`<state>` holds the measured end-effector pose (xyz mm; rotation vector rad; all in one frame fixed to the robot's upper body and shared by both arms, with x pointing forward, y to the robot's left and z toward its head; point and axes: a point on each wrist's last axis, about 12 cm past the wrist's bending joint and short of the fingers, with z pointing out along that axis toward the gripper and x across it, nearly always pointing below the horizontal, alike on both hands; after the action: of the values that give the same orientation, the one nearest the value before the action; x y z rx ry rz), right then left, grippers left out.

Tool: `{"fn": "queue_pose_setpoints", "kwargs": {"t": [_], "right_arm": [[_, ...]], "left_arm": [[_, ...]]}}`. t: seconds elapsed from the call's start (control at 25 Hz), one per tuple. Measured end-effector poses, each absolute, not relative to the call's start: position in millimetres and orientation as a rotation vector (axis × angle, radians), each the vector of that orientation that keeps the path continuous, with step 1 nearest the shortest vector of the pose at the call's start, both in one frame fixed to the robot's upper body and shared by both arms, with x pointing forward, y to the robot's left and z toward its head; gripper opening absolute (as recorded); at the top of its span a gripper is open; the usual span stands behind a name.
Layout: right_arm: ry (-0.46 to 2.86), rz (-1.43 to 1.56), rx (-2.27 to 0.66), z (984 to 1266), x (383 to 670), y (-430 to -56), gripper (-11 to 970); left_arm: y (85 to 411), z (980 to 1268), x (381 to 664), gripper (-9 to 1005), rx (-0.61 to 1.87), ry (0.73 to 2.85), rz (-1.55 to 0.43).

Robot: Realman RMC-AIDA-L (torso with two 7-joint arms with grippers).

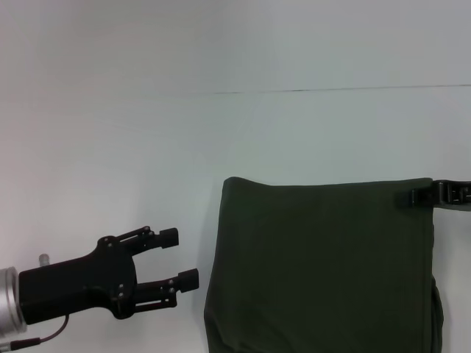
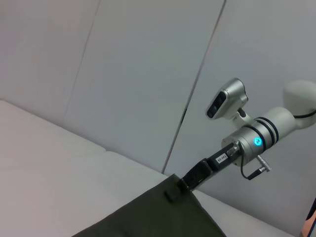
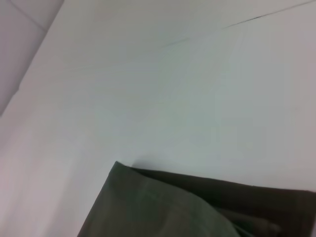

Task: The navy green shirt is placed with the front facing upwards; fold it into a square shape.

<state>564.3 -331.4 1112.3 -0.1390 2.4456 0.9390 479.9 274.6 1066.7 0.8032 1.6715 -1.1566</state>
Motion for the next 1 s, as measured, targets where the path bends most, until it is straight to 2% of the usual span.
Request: {"fn": "queue_pose_setpoints", "kwargs": {"t": [0.2,0.32,0.6,0.8,0.92,1.0], "right_arm": [[2.365,1.014,-0.114,1113,560,-337,189],[2.283,1.055,-0.117,1117,554,-342,253],[2.035,1.124,-0.221,1127,529,-363,401],[1.992,1.124,-0.376,1121,512,-362,610],[1.972,1.128,-0.41,1114,506,-359,848],[1.965,1.139,-0.426,1110,503,-358,876]], "left_arm": [[274,1068,481,848,0.767,1.694,-1.192],[269,1071,488,848,0.716,1.749,-1.277],[253,1085,512,848,0.702,1.939,-1.438],[238,1089,539,848,0.716,2.185,-1.388],[232,1086,556,848,0.667,2.339,-1.275],[227,1087,566,848,0.617,2.418,-1.222]]}}
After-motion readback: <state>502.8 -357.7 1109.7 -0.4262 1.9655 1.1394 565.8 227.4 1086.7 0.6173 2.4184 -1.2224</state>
